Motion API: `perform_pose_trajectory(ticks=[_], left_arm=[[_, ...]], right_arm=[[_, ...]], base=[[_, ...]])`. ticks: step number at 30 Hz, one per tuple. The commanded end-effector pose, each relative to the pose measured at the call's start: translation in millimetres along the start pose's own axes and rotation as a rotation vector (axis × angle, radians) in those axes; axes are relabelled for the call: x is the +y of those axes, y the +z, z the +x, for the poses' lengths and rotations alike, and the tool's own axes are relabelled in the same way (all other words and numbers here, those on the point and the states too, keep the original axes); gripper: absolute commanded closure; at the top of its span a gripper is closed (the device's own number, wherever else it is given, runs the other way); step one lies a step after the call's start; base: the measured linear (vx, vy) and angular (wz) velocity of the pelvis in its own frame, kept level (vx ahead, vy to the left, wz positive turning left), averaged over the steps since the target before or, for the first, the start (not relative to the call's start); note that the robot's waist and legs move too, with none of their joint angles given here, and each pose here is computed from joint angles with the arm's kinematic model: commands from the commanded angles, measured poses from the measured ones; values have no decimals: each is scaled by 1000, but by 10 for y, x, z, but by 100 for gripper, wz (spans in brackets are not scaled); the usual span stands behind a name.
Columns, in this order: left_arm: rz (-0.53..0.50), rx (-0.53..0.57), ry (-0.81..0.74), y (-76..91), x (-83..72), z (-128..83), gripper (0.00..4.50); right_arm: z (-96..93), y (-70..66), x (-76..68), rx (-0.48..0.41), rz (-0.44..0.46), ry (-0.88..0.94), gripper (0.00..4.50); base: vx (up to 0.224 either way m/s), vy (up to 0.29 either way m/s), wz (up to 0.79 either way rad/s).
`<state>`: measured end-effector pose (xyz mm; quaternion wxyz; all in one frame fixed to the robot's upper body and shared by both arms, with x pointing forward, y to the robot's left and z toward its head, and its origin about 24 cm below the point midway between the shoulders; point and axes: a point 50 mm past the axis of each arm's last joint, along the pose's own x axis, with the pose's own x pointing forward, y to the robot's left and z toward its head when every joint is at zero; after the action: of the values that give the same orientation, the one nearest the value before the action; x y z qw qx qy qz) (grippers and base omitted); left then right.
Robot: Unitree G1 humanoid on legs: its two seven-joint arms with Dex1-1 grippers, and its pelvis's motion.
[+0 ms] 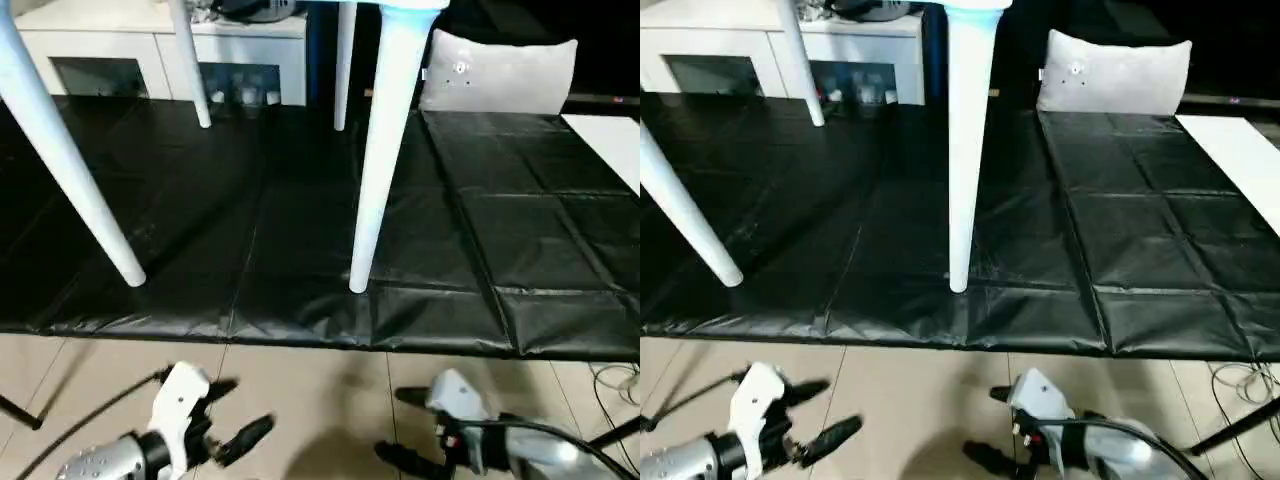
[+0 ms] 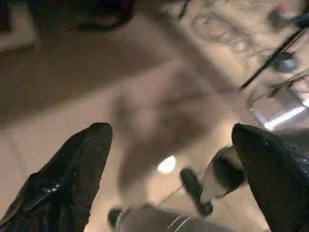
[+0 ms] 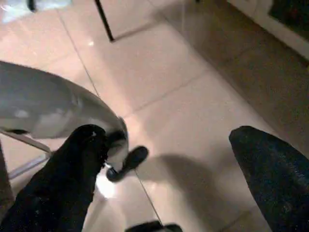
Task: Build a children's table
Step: Flip table
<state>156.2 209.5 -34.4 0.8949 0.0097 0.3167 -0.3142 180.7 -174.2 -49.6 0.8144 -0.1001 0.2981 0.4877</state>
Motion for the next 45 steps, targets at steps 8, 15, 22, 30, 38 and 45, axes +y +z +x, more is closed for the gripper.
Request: perform_pose_trajectory(ticks=[8,15,22,30,38,45], left_arm=[[-195,232,249,-589,282,395,4],[-316,339,456,-711,296,600,4],[-378,414,461,-909,66,717,4],[-368,465,492,-1076,-38,668,4],[-368,465,492,-1076,-38,668,4],[-368,465,492,-1076,-38,668,4]], right_arm=[[349,-567,-97,244,173,-272,0],[409,-783,-139,254,643,-626,0],[504,-900,25,368,744,-719,0],[612,-943,216,422,790,-687,0],[612,-943,216,422,790,-687,0],[612,-943,216,422,790,-687,0]], base=[[0,0,0],[0,0,0],[0,0,0],[0,0,0],[0,0,0],[0,0,0]])
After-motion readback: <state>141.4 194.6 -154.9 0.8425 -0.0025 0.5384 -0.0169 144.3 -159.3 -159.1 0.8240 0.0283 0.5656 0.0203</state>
